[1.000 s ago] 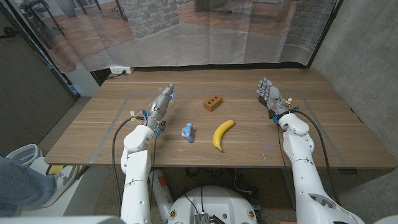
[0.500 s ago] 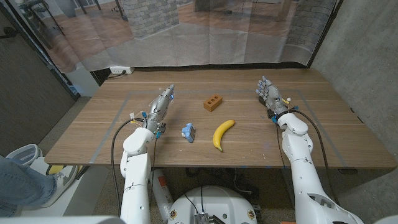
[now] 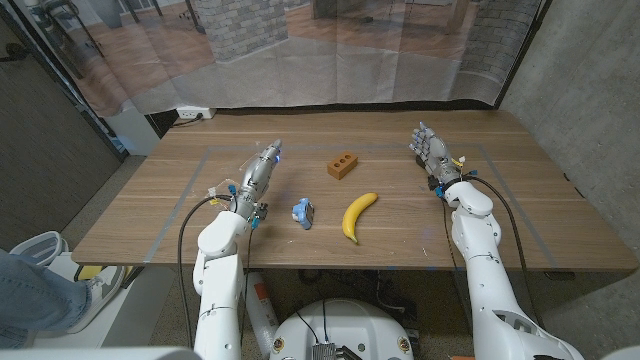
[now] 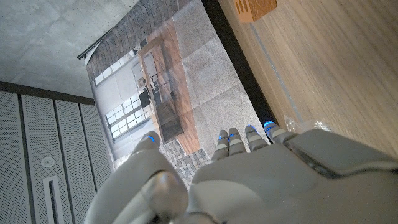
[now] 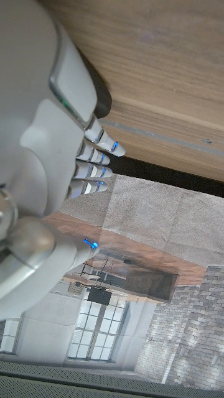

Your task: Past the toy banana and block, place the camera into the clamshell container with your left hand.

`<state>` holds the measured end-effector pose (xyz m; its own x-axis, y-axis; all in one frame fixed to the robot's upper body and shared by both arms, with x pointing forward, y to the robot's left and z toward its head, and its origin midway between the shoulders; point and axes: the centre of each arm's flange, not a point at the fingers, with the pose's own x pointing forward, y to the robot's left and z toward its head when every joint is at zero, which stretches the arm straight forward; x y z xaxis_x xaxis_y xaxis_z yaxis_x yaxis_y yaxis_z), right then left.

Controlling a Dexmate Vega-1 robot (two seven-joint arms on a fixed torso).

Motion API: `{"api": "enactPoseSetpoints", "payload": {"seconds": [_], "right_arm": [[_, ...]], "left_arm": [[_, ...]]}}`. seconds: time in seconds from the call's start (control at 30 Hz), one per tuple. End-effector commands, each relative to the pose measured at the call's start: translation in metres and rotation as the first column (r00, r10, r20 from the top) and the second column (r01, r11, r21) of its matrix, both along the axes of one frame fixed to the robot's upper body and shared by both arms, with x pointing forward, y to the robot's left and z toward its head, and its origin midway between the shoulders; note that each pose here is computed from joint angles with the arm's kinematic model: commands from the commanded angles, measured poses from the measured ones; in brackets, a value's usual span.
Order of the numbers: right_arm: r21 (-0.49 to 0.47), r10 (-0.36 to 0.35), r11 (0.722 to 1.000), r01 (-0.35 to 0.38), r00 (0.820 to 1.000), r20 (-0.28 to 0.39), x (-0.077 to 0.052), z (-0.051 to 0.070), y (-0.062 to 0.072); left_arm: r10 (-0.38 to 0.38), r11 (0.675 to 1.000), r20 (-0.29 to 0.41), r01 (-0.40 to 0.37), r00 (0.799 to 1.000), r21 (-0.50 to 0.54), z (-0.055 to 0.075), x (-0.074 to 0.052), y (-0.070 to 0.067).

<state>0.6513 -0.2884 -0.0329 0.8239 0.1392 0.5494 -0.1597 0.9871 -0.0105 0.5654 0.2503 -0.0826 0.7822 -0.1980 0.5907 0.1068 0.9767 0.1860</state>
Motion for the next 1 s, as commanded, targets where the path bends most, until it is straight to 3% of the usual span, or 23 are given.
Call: {"api": "enactPoseSetpoints", "payload": {"seconds": [0.03, 0.57, 1.0], "right_arm": [[-0.011, -0.014, 1.0, 0.015, 1.0, 0.011, -0.006, 0.004, -0.002], [-0.015, -0.017, 1.0, 0.017, 1.0, 0.027, -0.012, 0.007, -0.002], [-0.015, -0.008, 1.0, 0.008, 1.0, 0.015, -0.007, 0.004, 0.003]], "left_arm": [[-0.004, 1.0, 0.018, 0.004, 1.0, 0.007, -0.011, -0.01, -0.007], [0.025, 0.999, 0.031, -0.026, 0.999, 0.034, -0.017, -0.026, -0.01], [0.063, 0.996, 0.025, -0.065, 0.998, 0.062, -0.021, -0.036, -0.015]]}}
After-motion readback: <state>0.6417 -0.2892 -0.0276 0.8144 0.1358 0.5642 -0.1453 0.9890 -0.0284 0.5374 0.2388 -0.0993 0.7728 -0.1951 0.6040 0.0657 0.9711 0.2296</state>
